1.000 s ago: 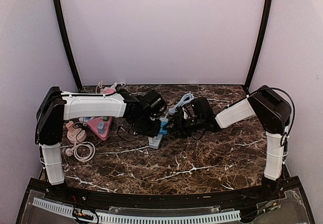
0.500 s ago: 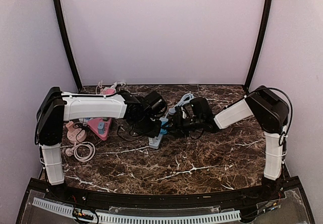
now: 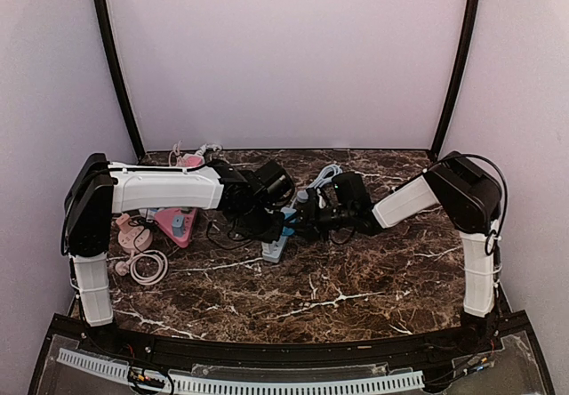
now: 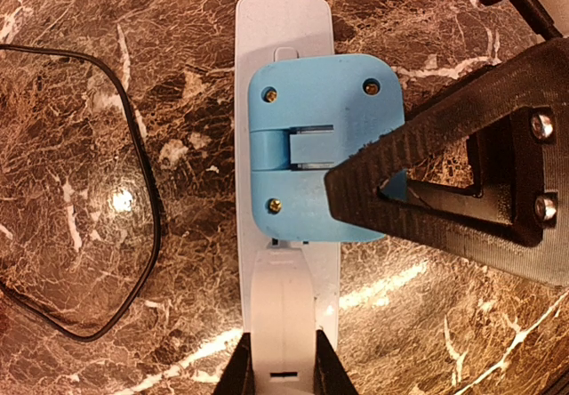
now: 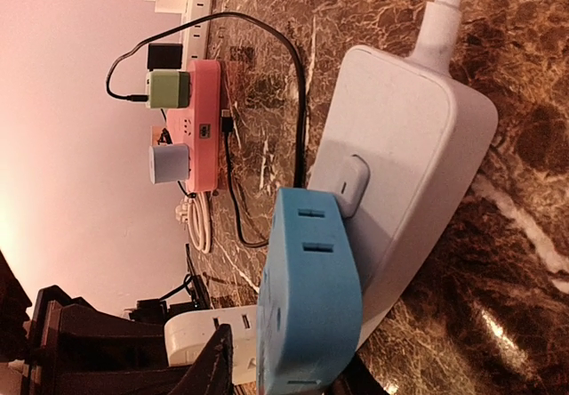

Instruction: Pull the plug off the socket

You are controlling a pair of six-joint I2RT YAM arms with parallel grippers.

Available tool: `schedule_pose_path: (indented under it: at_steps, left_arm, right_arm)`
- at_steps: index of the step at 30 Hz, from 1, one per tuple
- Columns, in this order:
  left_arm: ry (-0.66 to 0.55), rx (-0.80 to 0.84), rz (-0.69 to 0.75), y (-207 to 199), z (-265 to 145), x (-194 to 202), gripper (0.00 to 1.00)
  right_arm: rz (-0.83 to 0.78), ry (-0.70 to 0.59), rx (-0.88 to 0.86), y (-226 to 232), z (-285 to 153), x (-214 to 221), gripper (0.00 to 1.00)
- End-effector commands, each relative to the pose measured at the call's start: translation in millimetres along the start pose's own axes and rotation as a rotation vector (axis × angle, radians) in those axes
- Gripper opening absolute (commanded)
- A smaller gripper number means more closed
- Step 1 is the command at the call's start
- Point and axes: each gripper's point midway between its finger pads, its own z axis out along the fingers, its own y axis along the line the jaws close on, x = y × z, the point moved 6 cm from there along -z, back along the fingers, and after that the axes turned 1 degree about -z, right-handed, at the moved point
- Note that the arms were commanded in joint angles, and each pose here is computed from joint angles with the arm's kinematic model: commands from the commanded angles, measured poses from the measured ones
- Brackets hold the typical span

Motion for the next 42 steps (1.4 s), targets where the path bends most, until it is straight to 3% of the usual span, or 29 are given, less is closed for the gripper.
schedule_pose_path:
  at_steps: [1,7,11,23,42]
  left_arm:
    - [0.171,-0.077,0.024,14,30,40,0.0]
    - [0.177,-0.08,0.021,15,32,42,0.0]
    - [0.186,-0.085,0.019,15,36,44,0.0]
    - [0.212,-0.094,0.01,17,44,50,0.0]
    - [0.216,-0.091,0.01,17,47,52,0.0]
  right_arm:
    - [-0.005,0.001,-0.06,8,8,-7,0.28]
    - [0.033,0.008,-0.098,5,9,-5,0.07]
    - [0.059,0.01,-0.19,5,7,-4,0.0]
    - [0.04,-0.039,-0.389,23,-4,-9,0.0]
    - [-0.052,-0.091,-0.417,47,-22,-13,0.0]
